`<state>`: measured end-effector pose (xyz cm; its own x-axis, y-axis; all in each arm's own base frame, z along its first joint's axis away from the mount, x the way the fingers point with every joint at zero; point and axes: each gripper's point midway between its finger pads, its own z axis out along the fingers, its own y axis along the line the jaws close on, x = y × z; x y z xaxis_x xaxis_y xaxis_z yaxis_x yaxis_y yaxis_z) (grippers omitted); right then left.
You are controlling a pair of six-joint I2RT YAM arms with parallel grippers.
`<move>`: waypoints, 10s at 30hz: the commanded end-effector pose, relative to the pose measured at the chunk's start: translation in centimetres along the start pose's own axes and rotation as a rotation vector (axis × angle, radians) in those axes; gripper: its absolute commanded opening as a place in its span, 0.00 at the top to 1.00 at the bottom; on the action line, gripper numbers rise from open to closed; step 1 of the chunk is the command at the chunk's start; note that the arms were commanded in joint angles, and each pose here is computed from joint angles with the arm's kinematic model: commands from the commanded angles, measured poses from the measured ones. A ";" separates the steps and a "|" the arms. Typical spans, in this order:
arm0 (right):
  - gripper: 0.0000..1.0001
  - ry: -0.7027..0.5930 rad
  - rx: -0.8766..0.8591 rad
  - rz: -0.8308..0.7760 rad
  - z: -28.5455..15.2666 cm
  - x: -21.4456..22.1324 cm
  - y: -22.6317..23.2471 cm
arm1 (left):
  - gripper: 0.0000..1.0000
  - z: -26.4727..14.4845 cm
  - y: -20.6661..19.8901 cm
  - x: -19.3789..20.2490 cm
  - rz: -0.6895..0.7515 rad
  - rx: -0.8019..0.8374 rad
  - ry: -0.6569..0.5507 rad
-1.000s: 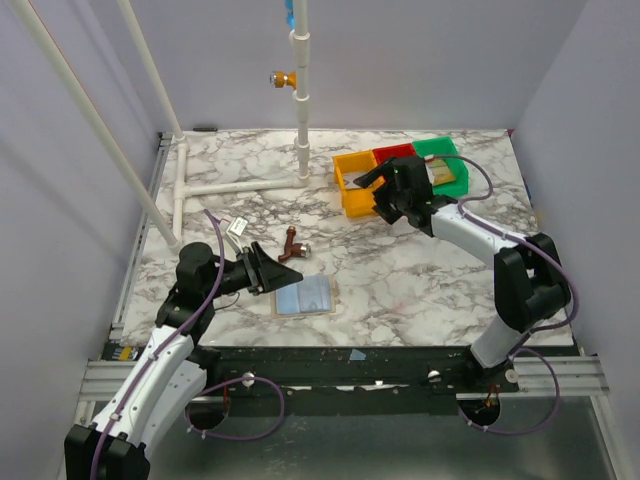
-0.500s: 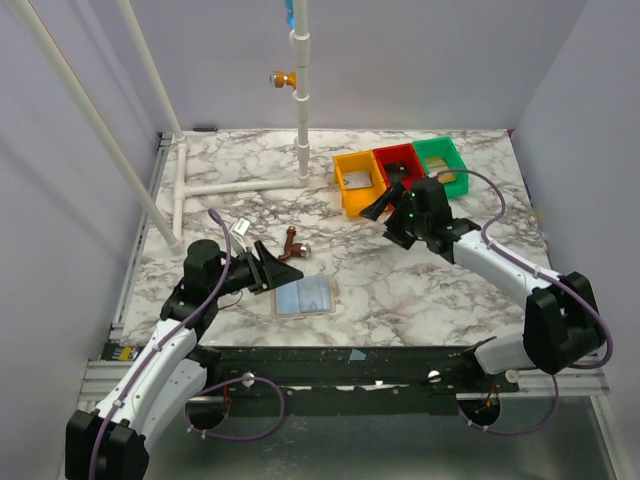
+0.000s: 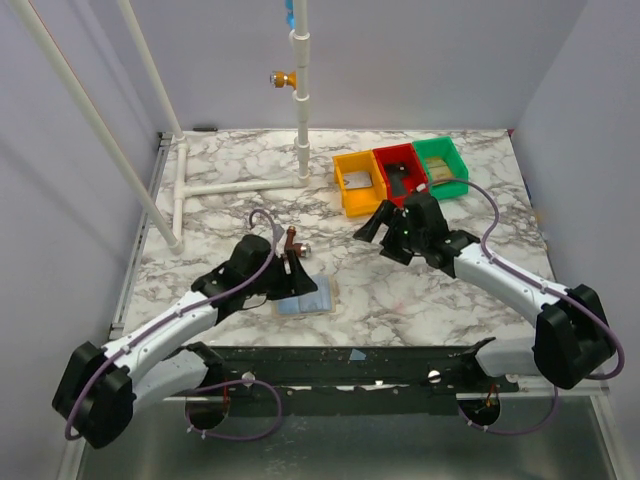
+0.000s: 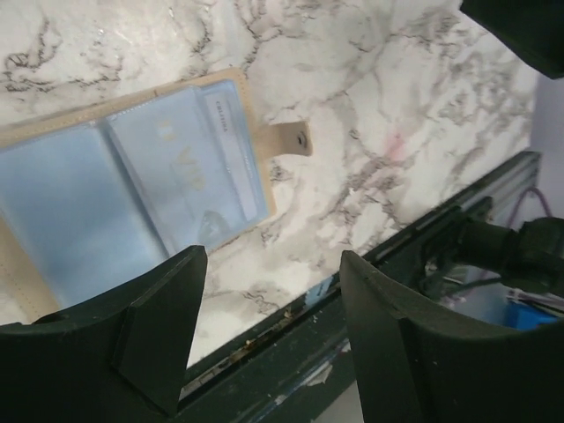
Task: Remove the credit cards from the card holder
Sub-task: Remove the credit card from the card holder.
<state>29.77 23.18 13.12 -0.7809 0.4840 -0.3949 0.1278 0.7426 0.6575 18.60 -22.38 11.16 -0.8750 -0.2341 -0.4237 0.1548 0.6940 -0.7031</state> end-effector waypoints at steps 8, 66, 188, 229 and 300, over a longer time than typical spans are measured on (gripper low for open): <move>0.00 -0.004 0.050 -0.018 -1.0 0.9 -2.1 | 0.37 3.0 3.9 -0.3 0.182 -0.451 0.002; 0.00 0.291 -0.176 0.041 1.9 10.4 4.6 | 1.00 6.6 7.0 4.8 0.059 -0.327 0.144; 0.44 0.448 -0.142 -0.053 9.9 20.6 7.2 | 0.74 -2.1 5.8 2.3 0.082 -0.237 -0.089; 0.26 0.235 0.031 -0.152 4.7 15.1 2.5 | 0.74 1.4 2.4 0.8 0.084 -0.131 -0.023; 0.99 0.232 0.367 -0.516 7.2 18.3 -3.3 | 0.84 4.2 6.2 3.6 -0.103 -0.061 0.077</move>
<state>20.68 35.20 2.46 -0.8845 -0.0038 -0.4666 -0.1407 0.9556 0.2589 18.99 -21.14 2.63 -0.9066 -0.2486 -0.3411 0.0310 0.7668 -0.6412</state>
